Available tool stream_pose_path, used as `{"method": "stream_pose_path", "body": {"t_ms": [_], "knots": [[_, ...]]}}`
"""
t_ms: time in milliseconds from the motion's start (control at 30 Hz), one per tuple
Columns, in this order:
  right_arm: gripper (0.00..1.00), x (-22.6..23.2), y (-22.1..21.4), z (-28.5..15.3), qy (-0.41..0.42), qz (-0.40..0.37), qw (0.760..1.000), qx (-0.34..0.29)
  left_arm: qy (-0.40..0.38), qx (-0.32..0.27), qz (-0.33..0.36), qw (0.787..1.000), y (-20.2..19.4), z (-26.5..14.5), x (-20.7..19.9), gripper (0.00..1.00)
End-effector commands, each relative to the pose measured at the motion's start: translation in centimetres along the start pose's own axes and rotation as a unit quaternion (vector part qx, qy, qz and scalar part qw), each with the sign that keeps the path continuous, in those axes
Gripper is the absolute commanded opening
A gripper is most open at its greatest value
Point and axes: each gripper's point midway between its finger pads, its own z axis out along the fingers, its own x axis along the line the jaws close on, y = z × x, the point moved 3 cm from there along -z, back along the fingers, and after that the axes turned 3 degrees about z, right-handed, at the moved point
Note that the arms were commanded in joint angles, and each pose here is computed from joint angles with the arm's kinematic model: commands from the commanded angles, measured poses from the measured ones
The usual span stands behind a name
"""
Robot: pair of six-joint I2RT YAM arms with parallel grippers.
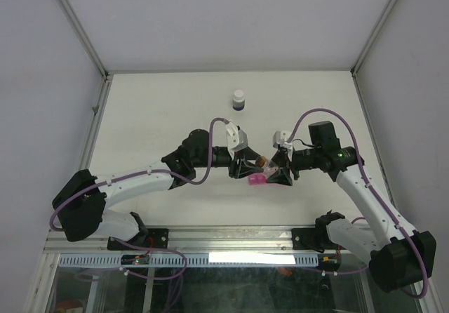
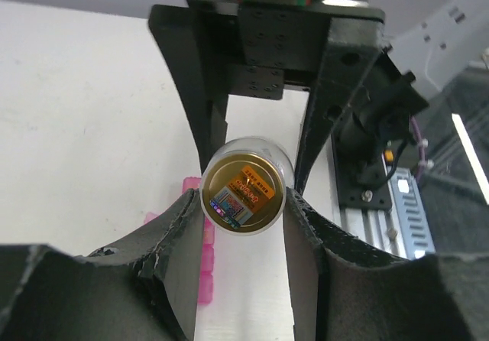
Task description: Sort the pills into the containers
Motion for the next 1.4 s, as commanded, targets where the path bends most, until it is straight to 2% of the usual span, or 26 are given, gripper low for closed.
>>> {"method": "stream_pose_path", "body": {"t_ms": [0,67,133,233,300,333,500,633,833,933,1067,1367], "knots": [[0.0,-0.3,3.1,-0.3,0.006,-0.057,0.997,-0.048,-0.178,0.007,0.137,0.974,-1.2,-0.1,-1.8,0.22],[0.0,-0.3,3.1,-0.3,0.005,-0.057,0.997,-0.048,-0.175,0.01,0.12,0.977,-1.2,0.0,-0.4,0.23],[0.0,-0.4,3.1,-0.3,0.004,-0.058,0.997,-0.047,-0.162,0.006,0.115,0.98,-0.9,0.0,0.2,0.31],[0.0,-0.4,3.1,-0.3,0.005,-0.059,0.997,-0.047,-0.108,-0.026,0.107,0.988,0.0,-0.6,0.8,0.65],[0.0,-0.4,3.0,-0.3,0.005,-0.058,0.997,-0.046,-0.072,-0.06,0.097,0.991,0.5,-1.6,0.7,0.96],[0.0,-0.4,3.1,-0.3,0.005,-0.058,0.997,-0.047,-0.045,-0.081,0.092,0.991,1.0,-2.2,1.0,0.99],[0.0,-0.4,3.1,-0.2,0.005,-0.058,0.997,-0.047,0.005,-0.123,0.062,0.99,1.3,-4.6,0.6,0.99],[0.0,-0.4,3.0,-0.2,0.005,-0.056,0.997,-0.046,0.053,-0.158,-0.014,0.986,1.7,-6.6,0.5,0.99],[0.0,-0.6,2.8,-0.1,0.004,-0.053,0.998,-0.043,0.088,-0.229,-0.145,0.959,3.4,-8.6,0.2,0.97],[0.0,-0.7,2.7,-0.1,0.004,-0.05,0.998,-0.041,0.13,-0.188,-0.197,0.954,3.7,-7.4,1.0,0.9],[0.0,-0.8,2.7,-0.1,0.001,-0.051,0.998,-0.04,0.221,-0.126,-0.174,0.951,3.9,-5.3,1.4,0.89],[0.0,-0.8,2.7,-0.1,0.001,-0.051,0.998,-0.04,0.224,-0.087,-0.162,0.957,4.2,-2.2,1.2,0.88]]}}
